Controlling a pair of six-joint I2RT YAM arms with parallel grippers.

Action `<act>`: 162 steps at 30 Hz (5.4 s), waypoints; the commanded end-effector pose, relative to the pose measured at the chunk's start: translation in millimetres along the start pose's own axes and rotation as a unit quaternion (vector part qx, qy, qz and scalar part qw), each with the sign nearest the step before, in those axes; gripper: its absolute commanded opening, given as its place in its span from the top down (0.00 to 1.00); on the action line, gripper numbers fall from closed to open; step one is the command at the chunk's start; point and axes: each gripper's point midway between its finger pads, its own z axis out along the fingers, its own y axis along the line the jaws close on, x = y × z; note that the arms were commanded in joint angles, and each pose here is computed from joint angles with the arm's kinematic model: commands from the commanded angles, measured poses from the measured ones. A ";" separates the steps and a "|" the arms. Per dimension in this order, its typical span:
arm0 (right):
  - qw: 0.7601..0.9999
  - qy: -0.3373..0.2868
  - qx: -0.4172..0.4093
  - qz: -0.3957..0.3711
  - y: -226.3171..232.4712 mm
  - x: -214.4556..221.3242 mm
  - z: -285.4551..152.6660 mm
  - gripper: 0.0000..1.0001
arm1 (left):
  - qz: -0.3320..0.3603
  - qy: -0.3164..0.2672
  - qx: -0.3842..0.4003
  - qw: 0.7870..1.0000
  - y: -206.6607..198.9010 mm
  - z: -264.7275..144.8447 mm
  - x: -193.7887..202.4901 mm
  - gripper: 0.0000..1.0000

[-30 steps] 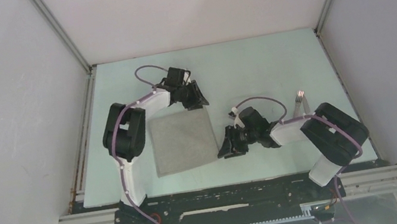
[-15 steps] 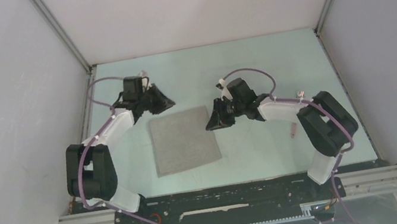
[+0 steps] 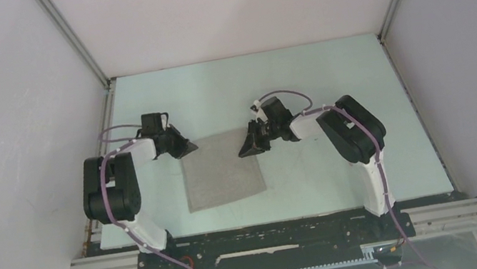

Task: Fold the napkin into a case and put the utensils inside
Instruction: Smooth out the lower triangle-folded napkin at the center of the board, then move the lower triangle-folded napkin to the center of the board.

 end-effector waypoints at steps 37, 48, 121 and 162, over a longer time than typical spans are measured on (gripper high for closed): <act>1.000 0.005 -0.005 -0.026 19.1 59.9 -44.9 0.74 | -0.001 -0.072 -0.075 0.995 31.1 -39.0 -44.2 0.95; 0.997 -0.022 -0.071 -0.020 45.0 -6.1 -24.8 0.33 | 0.052 -0.028 -0.008 0.998 -5.2 -41.5 10.7 0.62; 0.998 0.000 0.050 0.029 -26.4 128.7 -53.2 0.62 | 0.245 -0.014 0.110 0.963 -77.7 -142.1 76.4 0.15; 0.999 0.042 0.023 0.019 -59.5 111.7 -105.7 0.94 | 0.244 -0.005 0.104 0.964 -75.4 -137.0 78.2 0.14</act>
